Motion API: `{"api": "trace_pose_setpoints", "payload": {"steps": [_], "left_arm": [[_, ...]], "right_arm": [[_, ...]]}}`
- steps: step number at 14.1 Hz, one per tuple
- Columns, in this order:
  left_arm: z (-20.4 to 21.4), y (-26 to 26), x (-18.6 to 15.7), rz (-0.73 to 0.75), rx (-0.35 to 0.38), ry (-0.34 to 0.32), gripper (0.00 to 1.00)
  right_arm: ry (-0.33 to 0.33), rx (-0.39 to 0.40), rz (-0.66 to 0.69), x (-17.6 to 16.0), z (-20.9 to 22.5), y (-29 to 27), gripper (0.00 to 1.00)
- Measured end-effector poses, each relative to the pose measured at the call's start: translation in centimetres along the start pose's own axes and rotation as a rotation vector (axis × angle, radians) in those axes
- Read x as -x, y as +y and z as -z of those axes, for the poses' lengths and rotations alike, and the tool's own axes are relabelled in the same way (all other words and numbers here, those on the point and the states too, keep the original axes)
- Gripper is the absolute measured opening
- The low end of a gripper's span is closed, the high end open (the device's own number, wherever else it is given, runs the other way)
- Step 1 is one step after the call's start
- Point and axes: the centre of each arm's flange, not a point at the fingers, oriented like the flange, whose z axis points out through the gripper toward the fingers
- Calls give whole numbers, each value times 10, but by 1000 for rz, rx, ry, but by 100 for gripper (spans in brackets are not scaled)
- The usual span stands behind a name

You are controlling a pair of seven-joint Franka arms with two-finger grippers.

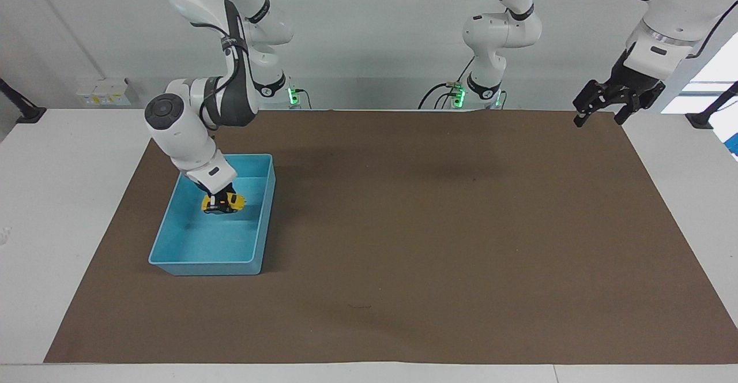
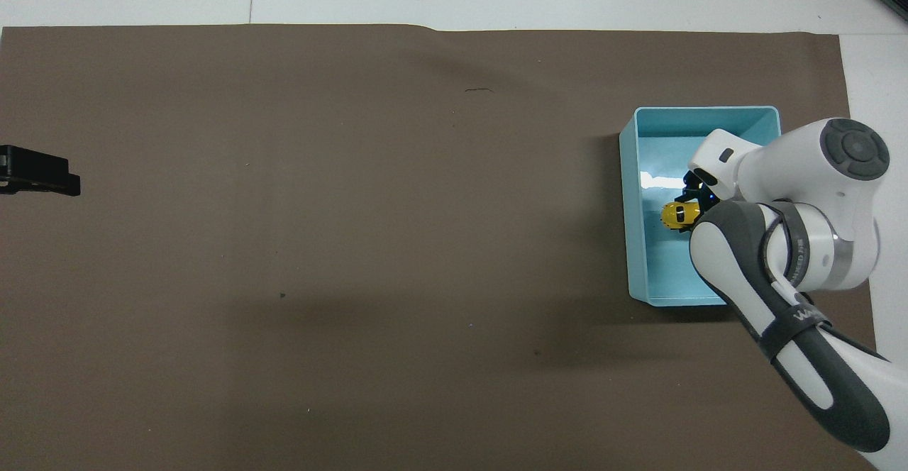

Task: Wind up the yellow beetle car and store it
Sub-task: 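Carry the yellow car with the right gripper into the blue bin, then lower the car onto the bin floor and open the right gripper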

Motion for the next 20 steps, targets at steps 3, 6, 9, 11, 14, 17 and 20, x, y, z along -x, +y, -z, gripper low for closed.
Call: {"api": "trace_pose_setpoints", "payload": {"steps": [3,6,9,11,14,17,20], "left_arm": [[0,0,0,0,0,0,100],[0,0,0,0,0,0,100],[0,0,0,0,0,0,100],[0,0,0,0,0,0,100],[0,0,0,0,0,0,100],[0,0,0,0,0,0,100],[0,0,0,0,0,0,100]], "right_arm": [[0,0,2,1,-12,-1,49],[0,0,4,1,-21,1,49],[1,-5,4,1,-25,1,49],[1,-5,4,1,-25,1,49],[1,-5,4,1,-25,1,68],[1,-5,4,1,-25,1,100],[3,1,1,1,-21,3,100]]}}
